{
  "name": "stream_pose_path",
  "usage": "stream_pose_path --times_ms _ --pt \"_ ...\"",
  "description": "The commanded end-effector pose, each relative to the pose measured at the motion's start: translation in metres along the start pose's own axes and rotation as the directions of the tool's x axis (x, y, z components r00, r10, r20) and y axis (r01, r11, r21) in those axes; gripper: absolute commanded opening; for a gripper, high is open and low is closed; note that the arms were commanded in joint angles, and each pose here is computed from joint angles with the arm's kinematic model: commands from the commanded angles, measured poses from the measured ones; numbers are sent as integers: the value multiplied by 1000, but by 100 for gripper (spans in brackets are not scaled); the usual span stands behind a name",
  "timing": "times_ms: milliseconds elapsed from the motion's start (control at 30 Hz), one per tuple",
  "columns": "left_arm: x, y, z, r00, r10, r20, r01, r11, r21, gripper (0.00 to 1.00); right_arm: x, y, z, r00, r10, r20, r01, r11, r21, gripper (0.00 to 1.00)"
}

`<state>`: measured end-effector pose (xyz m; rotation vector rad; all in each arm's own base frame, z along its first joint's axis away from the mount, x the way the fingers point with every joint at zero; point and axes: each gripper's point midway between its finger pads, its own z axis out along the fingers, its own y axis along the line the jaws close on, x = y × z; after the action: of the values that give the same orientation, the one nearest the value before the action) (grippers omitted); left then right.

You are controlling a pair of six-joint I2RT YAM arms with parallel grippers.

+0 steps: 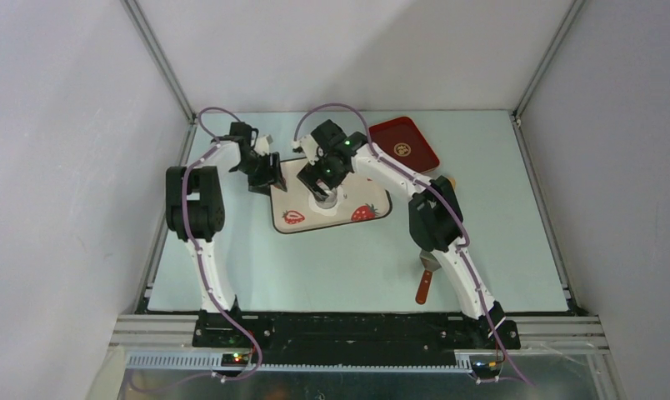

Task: Roll out the dumpling wrappers from the dough
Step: Press the dumpling wrapper on the work surface.

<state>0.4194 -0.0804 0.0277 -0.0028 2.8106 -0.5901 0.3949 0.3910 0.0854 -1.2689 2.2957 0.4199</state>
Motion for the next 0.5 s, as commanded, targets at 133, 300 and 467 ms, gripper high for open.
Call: stream_pose_path --times_ms 133,300,467 --pt "13 -10 14 995 -79 -66 84 994 66 52 -3 -8 10 1000 1 -7 -1 998 55 93" --pt "14 -9 16 995 -76 -66 79 996 36 41 4 -18 16 999 44 -16 -43 996 72 91" --pt "13 -10 16 995 -82 -54 84 996 33 29 -2 -18 -1 999 38 14 -39 996 76 90"
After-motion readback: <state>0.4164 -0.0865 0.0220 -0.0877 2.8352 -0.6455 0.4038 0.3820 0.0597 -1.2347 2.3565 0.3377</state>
